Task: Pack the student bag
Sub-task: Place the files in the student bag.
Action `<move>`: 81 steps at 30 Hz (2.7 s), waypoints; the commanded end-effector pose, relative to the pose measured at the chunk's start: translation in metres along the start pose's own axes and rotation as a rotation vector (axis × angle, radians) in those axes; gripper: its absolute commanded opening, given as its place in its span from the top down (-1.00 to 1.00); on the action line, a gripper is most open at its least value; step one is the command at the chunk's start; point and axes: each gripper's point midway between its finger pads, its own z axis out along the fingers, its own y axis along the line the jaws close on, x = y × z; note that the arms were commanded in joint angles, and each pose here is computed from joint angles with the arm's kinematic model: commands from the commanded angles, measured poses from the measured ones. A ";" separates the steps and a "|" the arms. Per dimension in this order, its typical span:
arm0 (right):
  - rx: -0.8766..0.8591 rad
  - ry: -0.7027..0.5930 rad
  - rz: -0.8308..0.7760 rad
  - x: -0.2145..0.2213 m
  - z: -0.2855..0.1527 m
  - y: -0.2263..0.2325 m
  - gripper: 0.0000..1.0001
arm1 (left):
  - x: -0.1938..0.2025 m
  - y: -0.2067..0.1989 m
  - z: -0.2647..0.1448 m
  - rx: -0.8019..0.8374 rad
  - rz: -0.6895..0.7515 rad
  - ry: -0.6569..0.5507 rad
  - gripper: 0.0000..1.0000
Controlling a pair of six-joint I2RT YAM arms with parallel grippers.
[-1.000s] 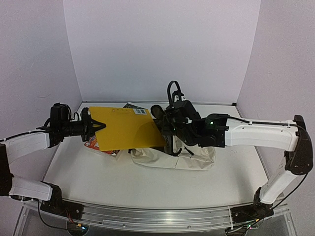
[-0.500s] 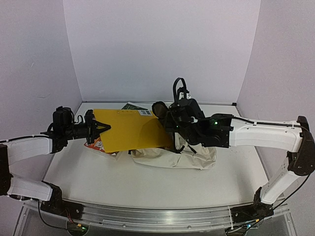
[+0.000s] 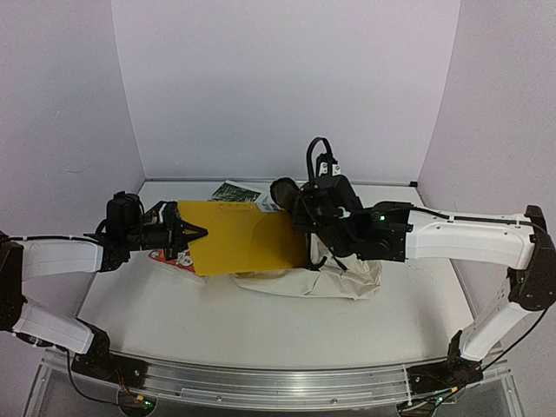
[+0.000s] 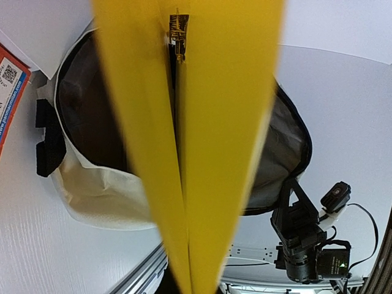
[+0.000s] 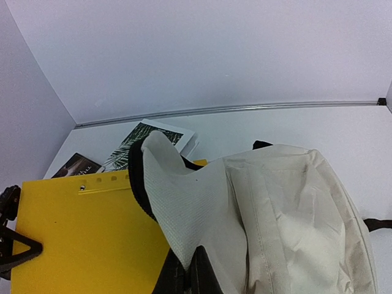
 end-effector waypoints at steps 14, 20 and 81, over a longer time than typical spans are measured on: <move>0.104 -0.243 0.151 -0.076 -0.031 -0.023 1.00 | 0.023 0.007 -0.002 -0.015 -0.081 -0.040 0.99; 0.143 -0.252 0.146 -0.072 -0.025 -0.026 1.00 | 0.027 0.004 -0.004 -0.009 -0.101 -0.034 0.99; -0.212 -0.194 0.171 -0.079 -0.028 0.025 1.00 | 0.021 -0.007 0.125 0.185 0.054 0.236 0.99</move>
